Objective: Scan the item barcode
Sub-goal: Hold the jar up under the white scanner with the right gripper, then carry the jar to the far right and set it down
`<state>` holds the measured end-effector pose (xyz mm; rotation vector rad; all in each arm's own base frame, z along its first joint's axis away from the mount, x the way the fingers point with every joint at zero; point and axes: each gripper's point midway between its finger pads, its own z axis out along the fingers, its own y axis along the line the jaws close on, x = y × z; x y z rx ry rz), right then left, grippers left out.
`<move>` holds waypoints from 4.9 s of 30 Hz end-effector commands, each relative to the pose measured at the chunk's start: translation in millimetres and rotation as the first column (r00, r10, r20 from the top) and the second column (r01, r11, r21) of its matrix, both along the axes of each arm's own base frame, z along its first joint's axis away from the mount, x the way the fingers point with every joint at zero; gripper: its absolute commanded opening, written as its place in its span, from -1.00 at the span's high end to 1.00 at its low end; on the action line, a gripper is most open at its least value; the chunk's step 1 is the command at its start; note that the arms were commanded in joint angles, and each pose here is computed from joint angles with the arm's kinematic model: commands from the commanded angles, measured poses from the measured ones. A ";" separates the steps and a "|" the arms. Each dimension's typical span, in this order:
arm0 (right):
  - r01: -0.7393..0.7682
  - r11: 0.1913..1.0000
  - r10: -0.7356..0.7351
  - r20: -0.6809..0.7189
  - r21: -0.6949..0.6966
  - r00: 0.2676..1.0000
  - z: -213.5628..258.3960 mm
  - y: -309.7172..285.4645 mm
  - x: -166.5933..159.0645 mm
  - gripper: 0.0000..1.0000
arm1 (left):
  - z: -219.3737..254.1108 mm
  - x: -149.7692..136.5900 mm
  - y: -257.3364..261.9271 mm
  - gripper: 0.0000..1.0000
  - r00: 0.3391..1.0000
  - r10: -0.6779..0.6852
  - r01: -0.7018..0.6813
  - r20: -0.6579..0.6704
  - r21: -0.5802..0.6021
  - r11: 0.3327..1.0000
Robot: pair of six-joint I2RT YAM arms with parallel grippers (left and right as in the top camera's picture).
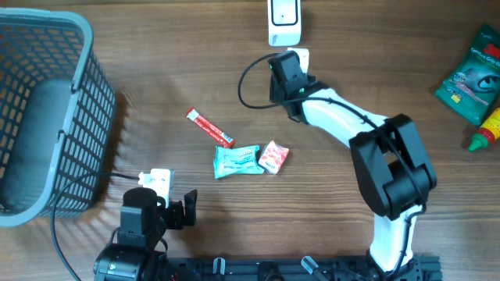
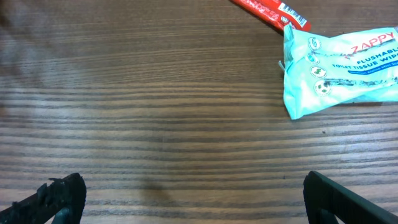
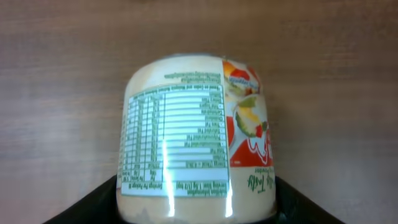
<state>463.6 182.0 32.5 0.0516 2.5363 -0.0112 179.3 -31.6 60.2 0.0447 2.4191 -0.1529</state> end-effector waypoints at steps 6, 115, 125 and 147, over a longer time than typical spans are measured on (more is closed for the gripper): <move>0.040 0.858 0.153 -0.330 0.512 0.931 76.5 48.3 -53.9 -0.13 | 0.0 0.4 0.7 -1.00 1.000 0.003 -0.003 0.003 0.006 1.000; 0.091 0.991 -0.131 0.507 0.103 0.852 139.0 -57.1 162.3 0.18 | 0.0 0.4 0.7 -1.00 1.000 0.003 -0.003 0.003 0.006 1.000; 0.389 0.921 -0.367 0.391 0.025 0.844 115.0 -229.1 159.8 0.19 | 0.0 0.4 0.7 -1.00 1.000 0.003 -0.003 0.003 0.006 1.000; 0.869 0.492 -0.843 0.222 -0.050 0.490 47.7 -561.4 4.7 -0.07 | 0.0 0.4 0.7 -1.00 1.000 0.003 -0.003 0.003 0.006 1.000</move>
